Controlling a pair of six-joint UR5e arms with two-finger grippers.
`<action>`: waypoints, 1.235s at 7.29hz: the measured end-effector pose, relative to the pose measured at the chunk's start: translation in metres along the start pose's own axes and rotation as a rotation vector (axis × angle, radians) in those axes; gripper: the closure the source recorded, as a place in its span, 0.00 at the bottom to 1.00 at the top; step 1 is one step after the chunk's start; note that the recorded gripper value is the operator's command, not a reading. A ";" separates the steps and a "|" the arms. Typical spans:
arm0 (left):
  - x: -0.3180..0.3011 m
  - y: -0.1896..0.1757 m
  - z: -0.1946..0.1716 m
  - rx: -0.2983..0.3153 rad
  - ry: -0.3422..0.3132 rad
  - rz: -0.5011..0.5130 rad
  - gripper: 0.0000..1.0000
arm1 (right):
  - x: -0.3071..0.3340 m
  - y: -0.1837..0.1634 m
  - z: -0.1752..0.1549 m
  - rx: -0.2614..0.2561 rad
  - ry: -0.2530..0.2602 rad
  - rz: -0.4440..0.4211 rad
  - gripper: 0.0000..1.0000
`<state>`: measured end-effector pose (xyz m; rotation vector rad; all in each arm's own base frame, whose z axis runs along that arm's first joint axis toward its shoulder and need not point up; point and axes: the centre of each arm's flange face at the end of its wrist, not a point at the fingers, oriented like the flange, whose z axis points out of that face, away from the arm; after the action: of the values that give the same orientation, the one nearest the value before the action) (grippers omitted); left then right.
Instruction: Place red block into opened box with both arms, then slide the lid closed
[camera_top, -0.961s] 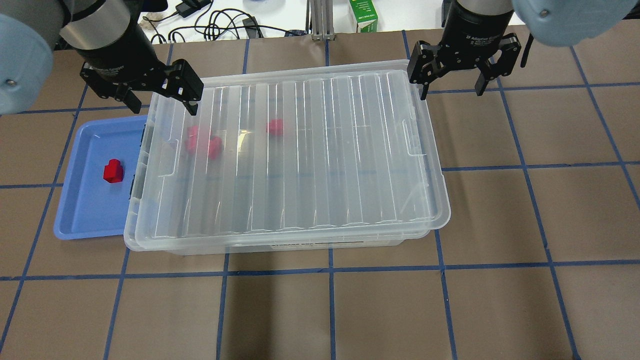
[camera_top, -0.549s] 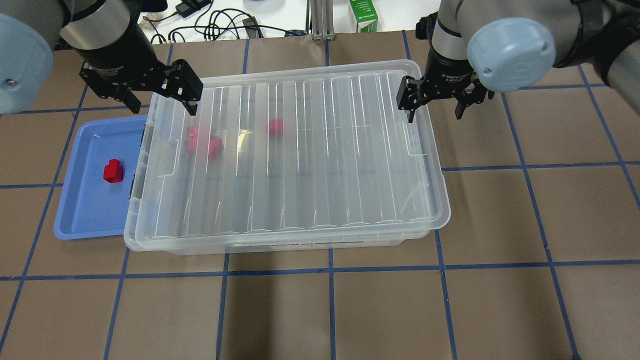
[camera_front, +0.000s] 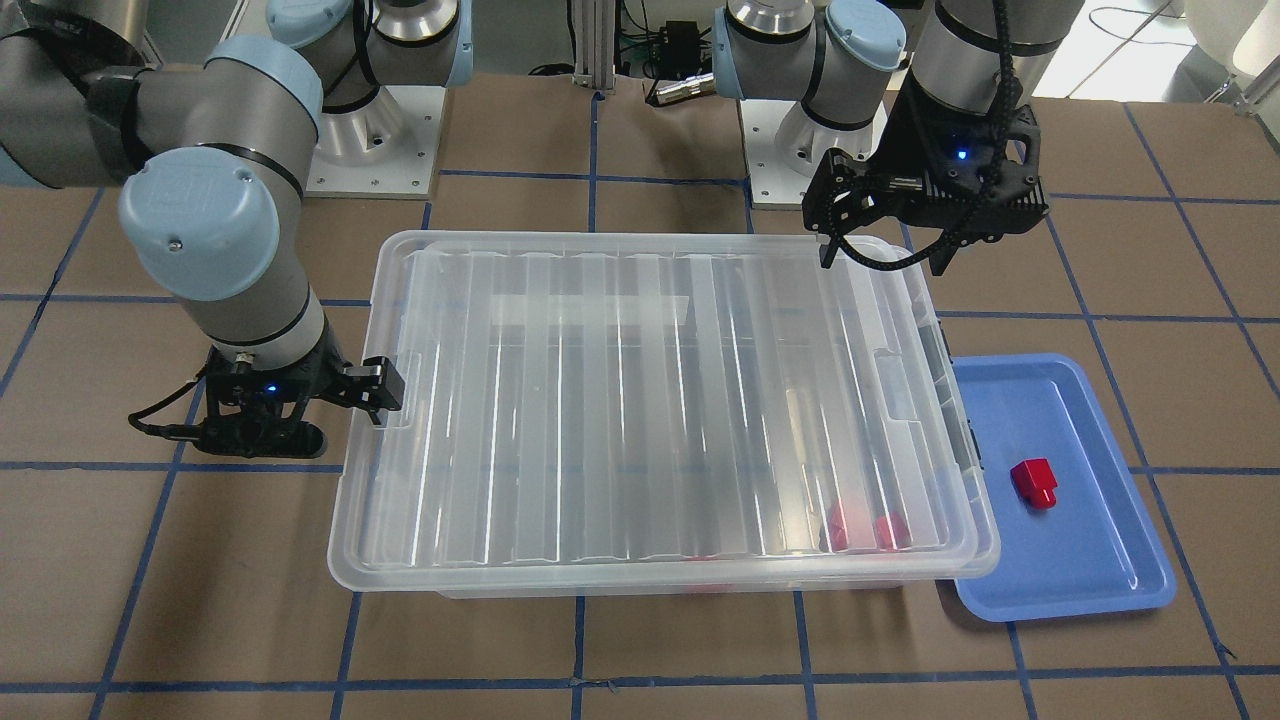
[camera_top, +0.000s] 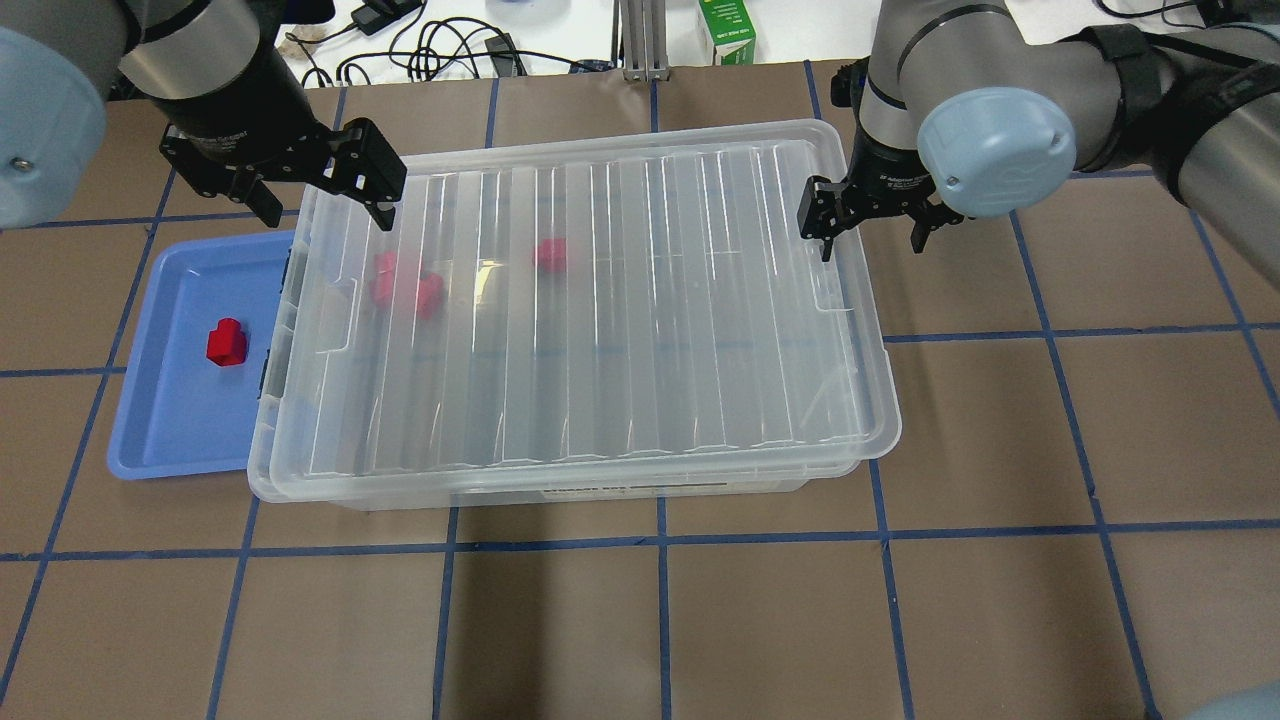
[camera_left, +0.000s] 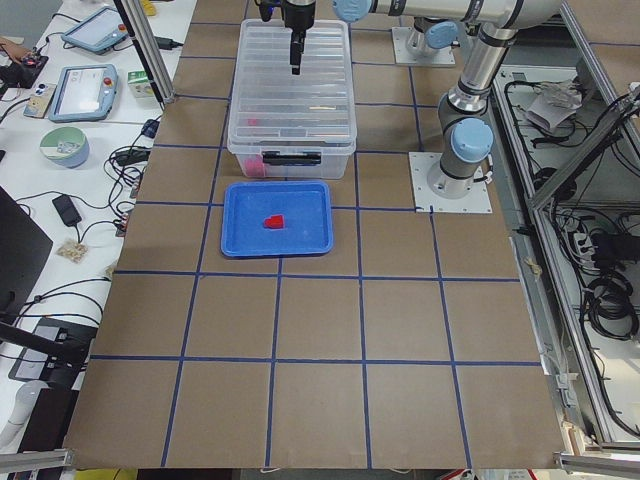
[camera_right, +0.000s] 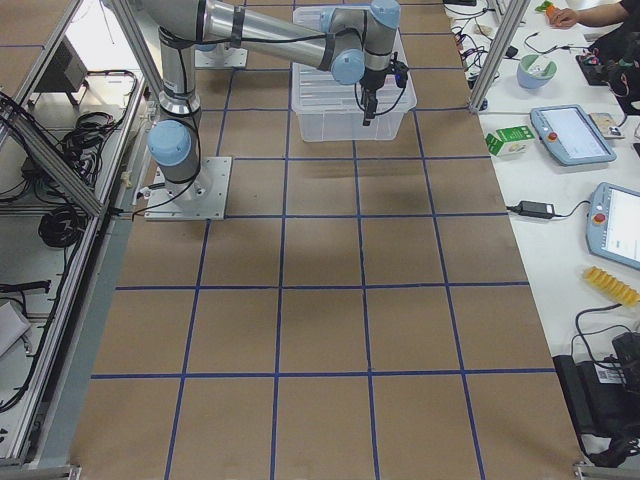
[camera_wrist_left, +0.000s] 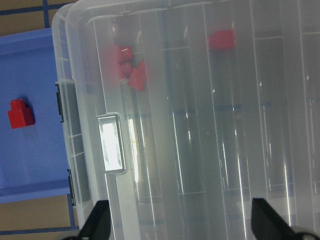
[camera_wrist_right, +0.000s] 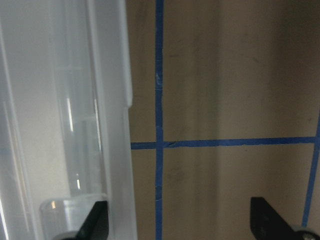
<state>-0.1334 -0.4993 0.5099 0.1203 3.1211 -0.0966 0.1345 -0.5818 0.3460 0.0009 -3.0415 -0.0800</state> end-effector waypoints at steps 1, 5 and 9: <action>0.000 0.000 -0.001 0.001 0.000 0.000 0.00 | 0.027 -0.005 0.003 -0.007 0.008 0.011 0.00; -0.001 -0.001 -0.002 0.004 0.002 -0.003 0.00 | 0.114 -0.013 0.010 -0.034 0.004 0.058 0.00; -0.001 -0.003 -0.003 0.007 0.004 -0.005 0.00 | 0.148 -0.012 0.009 -0.035 0.003 0.059 0.00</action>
<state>-0.1323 -0.5023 0.5135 0.1128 3.1250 -0.1079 -0.0135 -0.5936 0.3512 -0.0917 -3.0337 -0.1284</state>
